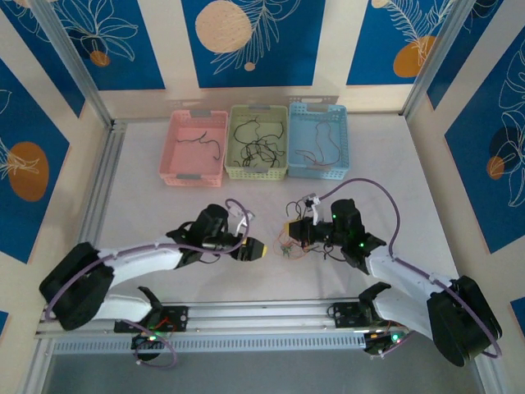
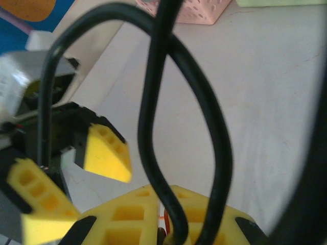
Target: Untangle the cables
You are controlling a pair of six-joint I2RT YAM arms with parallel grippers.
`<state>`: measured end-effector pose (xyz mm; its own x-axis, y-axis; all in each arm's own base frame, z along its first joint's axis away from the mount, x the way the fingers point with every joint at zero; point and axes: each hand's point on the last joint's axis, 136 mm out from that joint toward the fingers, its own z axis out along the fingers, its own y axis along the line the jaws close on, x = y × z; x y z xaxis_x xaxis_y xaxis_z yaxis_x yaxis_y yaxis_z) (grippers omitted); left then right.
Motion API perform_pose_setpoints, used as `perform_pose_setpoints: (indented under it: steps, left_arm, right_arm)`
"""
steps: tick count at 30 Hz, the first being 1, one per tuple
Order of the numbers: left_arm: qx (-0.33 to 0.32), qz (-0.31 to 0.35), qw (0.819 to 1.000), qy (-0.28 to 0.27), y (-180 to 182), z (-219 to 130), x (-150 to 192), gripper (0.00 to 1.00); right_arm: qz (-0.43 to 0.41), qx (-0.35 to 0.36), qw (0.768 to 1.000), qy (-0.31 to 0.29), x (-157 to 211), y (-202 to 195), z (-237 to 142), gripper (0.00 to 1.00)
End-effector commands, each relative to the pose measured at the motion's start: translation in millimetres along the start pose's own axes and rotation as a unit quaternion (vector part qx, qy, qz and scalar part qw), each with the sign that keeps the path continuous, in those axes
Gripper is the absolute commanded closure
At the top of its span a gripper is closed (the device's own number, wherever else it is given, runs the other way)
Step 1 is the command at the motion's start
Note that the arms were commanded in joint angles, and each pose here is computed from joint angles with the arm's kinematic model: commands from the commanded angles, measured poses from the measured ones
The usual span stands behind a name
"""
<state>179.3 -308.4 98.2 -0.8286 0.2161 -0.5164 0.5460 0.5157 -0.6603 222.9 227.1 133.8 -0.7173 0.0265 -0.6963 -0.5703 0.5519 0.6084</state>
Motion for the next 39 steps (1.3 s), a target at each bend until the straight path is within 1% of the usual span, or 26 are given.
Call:
perform_pose_setpoints:
  steps: [1, 8, 12, 15, 18, 19, 21, 23, 24, 26, 27, 28, 32, 33, 35, 36, 39]
  left_arm:
    - [0.047, 0.035, 0.998, -0.025, -25, 16, -28, 0.4]
    - [0.07, 0.037, 0.997, -0.017, -29, 44, -35, 0.41]
    - [0.071, 0.035, 0.997, -0.007, -27, 57, -34, 0.46]
    - [0.075, 0.031, 0.997, -0.004, -25, 65, -34, 0.54]
    - [0.083, 0.028, 0.996, -0.006, -27, 69, -36, 0.63]
    - [0.085, 0.028, 0.996, -0.008, -28, 69, -37, 0.67]
    - [0.084, 0.032, 0.996, -0.018, -30, 64, -41, 0.81]
    - [0.08, 0.04, 0.995, -0.032, -35, 54, -45, 0.94]
    - [0.075, 0.046, 0.995, -0.037, -38, 48, -47, 1.0]
    - [0.059, 0.06, 0.995, -0.047, -42, 32, -52, 1.0]
    - [0.047, 0.067, 0.995, -0.052, -44, 23, -54, 1.0]
    - [0.033, 0.071, 0.995, -0.057, -45, 13, -56, 1.0]
    - [-0.005, 0.086, 0.993, -0.075, -54, -25, -67, 1.0]
    - [-0.012, 0.09, 0.992, -0.082, -58, -36, -70, 1.0]
    - [-0.026, 0.098, 0.99, -0.094, -64, -54, -76, 1.0]
    - [-0.033, 0.103, 0.989, -0.101, -68, -64, -79, 1.0]
    - [-0.048, 0.113, 0.985, -0.118, -76, -89, -86, 1.0]
  right_arm:
    - [0.002, -0.011, 1.0, -0.012, -14, 11, -7, 1.0]
    - [0.012, -0.003, 1.0, -0.014, -15, 7, -15, 1.0]
    - [0.015, 0.001, 1.0, -0.017, -15, 6, -20, 1.0]
    - [0.018, 0.003, 1.0, -0.019, -15, 4, -22, 1.0]
    - [0.021, 0.002, 1.0, -0.02, -16, 4, -22, 1.0]
    - [0.021, 0.002, 1.0, -0.021, -16, 4, -22, 1.0]
    - [0.021, 0.002, 1.0, -0.022, -18, 5, -23, 0.99]
    - [0.02, 0.004, 1.0, -0.024, -19, 5, -25, 0.93]
    - [0.02, 0.004, 0.999, -0.026, -21, 6, -26, 0.85]
    - [0.022, 0.01, 0.999, -0.033, -25, 6, -29, 0.61]
    - [0.023, 0.015, 0.999, -0.037, -27, 6, -31, 0.5]
    - [0.025, 0.02, 0.999, -0.044, -31, 6, -34, 0.43]
    - [0.022, 0.043, 0.996, -0.073, -44, 8, -47, 0.28]
    - [0.022, 0.051, 0.995, -0.081, -47, 7, -51, 0.25]
    - [0.019, 0.066, 0.993, -0.095, -53, 6, -58, 0.24]
    - [0.025, 0.081, 0.991, -0.099, -54, 3, -62, 0.19]
    - [0.047, 0.133, 0.985, -0.102, -54, -14, -68, 0.18]
